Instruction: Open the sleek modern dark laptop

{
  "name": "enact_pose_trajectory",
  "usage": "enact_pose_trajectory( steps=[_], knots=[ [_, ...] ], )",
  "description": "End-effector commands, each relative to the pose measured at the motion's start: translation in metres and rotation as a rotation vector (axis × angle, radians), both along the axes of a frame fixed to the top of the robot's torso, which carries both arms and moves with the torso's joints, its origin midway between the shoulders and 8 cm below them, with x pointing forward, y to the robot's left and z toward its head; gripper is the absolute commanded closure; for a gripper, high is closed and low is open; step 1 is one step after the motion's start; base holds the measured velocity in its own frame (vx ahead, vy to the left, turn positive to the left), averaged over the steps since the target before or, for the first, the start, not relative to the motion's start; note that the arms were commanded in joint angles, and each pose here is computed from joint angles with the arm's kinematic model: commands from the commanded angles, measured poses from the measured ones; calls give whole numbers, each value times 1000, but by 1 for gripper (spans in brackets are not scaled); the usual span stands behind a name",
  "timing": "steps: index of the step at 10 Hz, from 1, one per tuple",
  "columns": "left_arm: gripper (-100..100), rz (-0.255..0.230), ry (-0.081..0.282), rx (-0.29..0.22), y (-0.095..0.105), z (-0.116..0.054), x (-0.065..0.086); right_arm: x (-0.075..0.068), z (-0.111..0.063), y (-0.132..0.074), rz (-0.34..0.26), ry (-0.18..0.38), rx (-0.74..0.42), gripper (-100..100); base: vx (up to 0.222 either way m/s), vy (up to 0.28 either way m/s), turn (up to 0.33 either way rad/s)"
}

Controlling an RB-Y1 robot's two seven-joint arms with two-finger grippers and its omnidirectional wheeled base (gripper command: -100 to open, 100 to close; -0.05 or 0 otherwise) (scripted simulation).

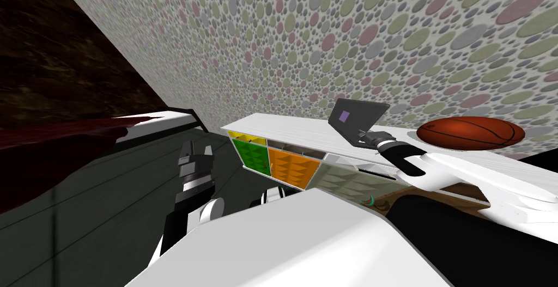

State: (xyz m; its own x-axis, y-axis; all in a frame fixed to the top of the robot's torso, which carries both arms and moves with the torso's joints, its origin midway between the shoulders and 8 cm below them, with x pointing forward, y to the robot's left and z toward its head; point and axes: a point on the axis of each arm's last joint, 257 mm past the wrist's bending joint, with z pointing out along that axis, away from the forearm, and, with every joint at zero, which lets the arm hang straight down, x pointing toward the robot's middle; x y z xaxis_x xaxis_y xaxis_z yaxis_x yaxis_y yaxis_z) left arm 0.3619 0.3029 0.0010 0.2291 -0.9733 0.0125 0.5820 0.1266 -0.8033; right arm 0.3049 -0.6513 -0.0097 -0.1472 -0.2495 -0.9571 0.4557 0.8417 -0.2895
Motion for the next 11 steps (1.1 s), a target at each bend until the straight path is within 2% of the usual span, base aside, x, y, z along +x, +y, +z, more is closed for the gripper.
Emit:
enact_pose_trajectory(
  steps=[1,4,5,6,11],
  knots=[
    [0,0,0,0,0,0,0,0,-10,-9,-15,-74,136,100,-60,-31,48],
    [0,0,0,0,0,0,0,1,-18,-15,-22,-137,244,100,-47,-26,39],
    [0,0,0,0,0,0,0,5,-13,-9,-6,-127,215,100,-13,-3,23],
    [0,0,0,0,0,0,0,5,-19,-15,-14,-177,297,100,-29,-8,45],
    [0,0,0,0,0,0,0,4,-42,-28,-39,-293,494,100,-45,-20,36]
  ],
)
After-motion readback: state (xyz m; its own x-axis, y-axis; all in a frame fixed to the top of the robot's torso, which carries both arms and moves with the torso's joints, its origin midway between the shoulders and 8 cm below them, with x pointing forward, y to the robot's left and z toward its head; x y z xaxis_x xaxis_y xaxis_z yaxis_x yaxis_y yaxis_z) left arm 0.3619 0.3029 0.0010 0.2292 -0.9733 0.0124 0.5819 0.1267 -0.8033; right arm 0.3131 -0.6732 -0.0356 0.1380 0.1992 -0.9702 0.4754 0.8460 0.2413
